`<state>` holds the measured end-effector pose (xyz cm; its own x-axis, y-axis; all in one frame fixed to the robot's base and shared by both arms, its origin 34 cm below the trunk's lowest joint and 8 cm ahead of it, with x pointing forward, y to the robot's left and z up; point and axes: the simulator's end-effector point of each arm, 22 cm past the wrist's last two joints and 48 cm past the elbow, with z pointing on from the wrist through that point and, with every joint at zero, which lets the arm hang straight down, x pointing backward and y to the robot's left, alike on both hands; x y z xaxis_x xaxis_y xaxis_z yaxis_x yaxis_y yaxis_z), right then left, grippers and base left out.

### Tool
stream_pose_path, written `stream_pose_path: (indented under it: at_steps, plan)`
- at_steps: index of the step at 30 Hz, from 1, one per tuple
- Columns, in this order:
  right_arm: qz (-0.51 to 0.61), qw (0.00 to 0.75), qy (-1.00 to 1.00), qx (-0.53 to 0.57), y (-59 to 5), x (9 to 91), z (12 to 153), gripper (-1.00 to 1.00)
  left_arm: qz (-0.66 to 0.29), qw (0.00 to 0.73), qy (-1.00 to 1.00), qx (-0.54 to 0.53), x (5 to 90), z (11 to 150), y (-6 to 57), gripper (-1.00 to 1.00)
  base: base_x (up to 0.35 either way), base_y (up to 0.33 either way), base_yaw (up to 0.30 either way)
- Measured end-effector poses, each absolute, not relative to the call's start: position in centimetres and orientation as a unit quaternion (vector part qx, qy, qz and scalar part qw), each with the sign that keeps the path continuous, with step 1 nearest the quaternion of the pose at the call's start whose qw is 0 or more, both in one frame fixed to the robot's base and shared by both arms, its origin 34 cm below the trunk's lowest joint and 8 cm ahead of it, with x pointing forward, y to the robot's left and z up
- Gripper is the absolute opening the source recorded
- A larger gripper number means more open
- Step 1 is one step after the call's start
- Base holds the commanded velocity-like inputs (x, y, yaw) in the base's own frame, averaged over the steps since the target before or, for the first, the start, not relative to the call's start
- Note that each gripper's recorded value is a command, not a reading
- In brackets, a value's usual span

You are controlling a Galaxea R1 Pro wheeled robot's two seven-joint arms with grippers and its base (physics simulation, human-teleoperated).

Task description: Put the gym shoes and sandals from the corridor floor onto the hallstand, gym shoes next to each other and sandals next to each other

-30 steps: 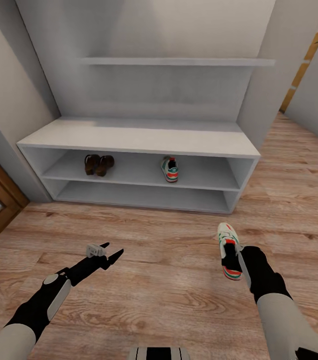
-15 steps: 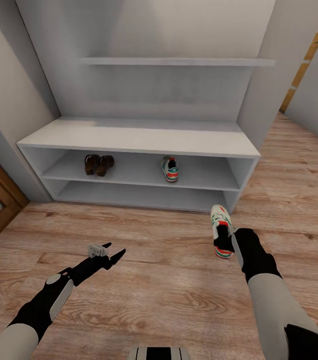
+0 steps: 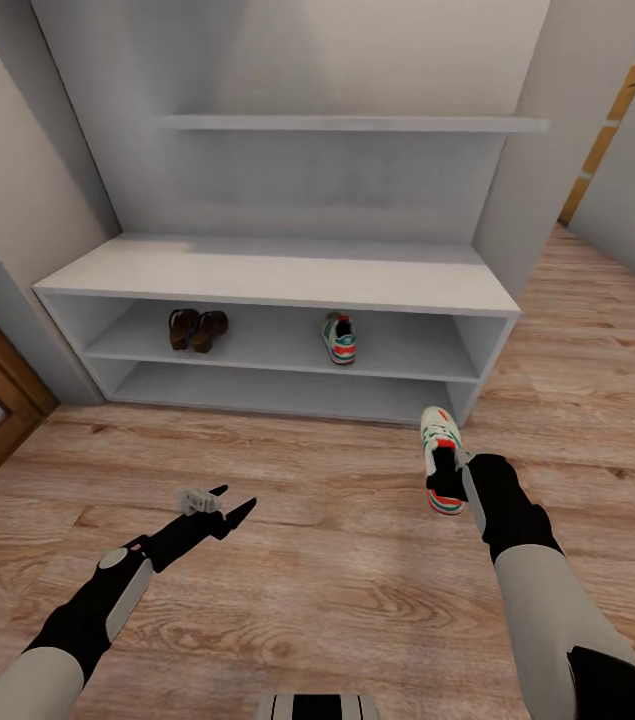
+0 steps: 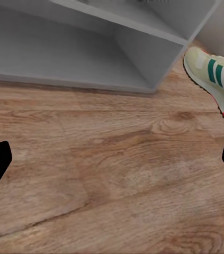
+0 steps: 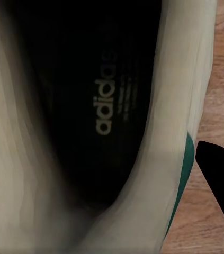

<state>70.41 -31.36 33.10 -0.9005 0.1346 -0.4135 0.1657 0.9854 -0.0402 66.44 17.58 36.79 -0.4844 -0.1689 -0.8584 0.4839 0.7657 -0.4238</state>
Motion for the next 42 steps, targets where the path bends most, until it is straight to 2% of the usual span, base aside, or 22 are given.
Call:
stream_pose_path:
  at_steps: [7, 23, 39, 42]
  plan:
    - [-0.04, 0.209, 0.974, 0.077, -31.5, 70.4, 33.1, -1.0, -0.328, 0.498, 0.797, 0.099, 66.4, 36.8, 17.5, 1.0, 0.0, 0.0, 0.052]
    - [-0.04, 0.209, 0.974, 0.077, -31.4, 70.4, 33.1, -1.0, -0.331, 0.498, 0.796, 0.097, 66.4, 36.8, 17.1, 1.0, 0.0, 0.0, 0.265]
    - [-0.081, 0.208, 0.971, 0.085, -33.3, 70.1, 33.3, -1.0, -0.336, 0.495, 0.795, 0.099, 66.2, 36.7, 16.3, 1.0, 0.095, -0.028, 0.016]
    - [-0.083, 0.212, 0.971, 0.076, -32.9, 70.5, 33.6, -1.0, -0.364, 0.465, 0.796, 0.134, 64.0, 35.6, 12.4, 1.0, 0.005, -0.001, 0.0]
